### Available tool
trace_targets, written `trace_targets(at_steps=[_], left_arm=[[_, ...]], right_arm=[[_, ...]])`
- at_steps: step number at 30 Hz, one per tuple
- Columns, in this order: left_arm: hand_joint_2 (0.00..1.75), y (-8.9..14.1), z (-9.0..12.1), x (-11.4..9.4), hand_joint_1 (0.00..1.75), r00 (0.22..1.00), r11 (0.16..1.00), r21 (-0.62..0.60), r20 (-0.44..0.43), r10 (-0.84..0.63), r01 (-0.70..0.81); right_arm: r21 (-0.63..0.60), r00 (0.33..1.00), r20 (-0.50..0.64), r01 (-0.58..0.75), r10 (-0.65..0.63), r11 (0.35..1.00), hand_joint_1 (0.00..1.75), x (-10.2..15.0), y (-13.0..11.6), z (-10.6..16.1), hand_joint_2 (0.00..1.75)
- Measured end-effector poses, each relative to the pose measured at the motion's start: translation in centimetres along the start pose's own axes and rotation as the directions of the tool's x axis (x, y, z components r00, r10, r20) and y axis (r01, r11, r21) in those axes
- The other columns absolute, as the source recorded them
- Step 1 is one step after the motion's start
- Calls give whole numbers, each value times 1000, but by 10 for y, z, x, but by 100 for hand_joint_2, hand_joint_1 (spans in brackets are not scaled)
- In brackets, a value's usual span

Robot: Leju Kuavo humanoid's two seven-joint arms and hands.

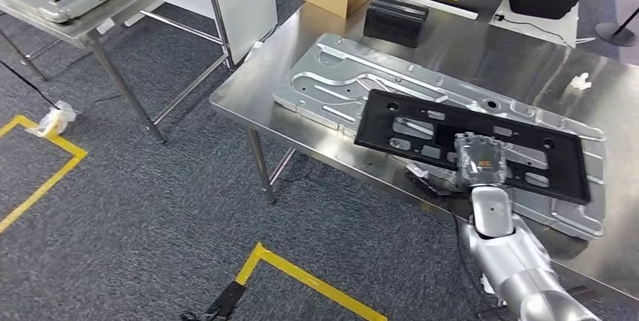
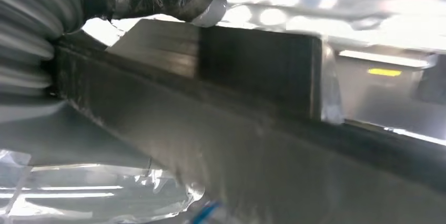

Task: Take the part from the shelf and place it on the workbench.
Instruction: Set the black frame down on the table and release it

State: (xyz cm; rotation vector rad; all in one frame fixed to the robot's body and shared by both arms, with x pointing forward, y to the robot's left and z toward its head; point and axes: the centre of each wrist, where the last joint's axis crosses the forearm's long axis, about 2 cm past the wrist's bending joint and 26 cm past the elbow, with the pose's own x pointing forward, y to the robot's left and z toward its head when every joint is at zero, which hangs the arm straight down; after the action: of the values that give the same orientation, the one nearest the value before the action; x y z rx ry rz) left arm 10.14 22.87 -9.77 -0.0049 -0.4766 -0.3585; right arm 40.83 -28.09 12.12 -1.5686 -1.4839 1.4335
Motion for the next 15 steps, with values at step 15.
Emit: trace_targets(at_steps=[15], left_arm=[[175,-1,1,-3,0,1000,1000,-6,-17,17,-17]], right_arm=[[15,1000,-29,-2,3,1000,169,6,5,7,175]])
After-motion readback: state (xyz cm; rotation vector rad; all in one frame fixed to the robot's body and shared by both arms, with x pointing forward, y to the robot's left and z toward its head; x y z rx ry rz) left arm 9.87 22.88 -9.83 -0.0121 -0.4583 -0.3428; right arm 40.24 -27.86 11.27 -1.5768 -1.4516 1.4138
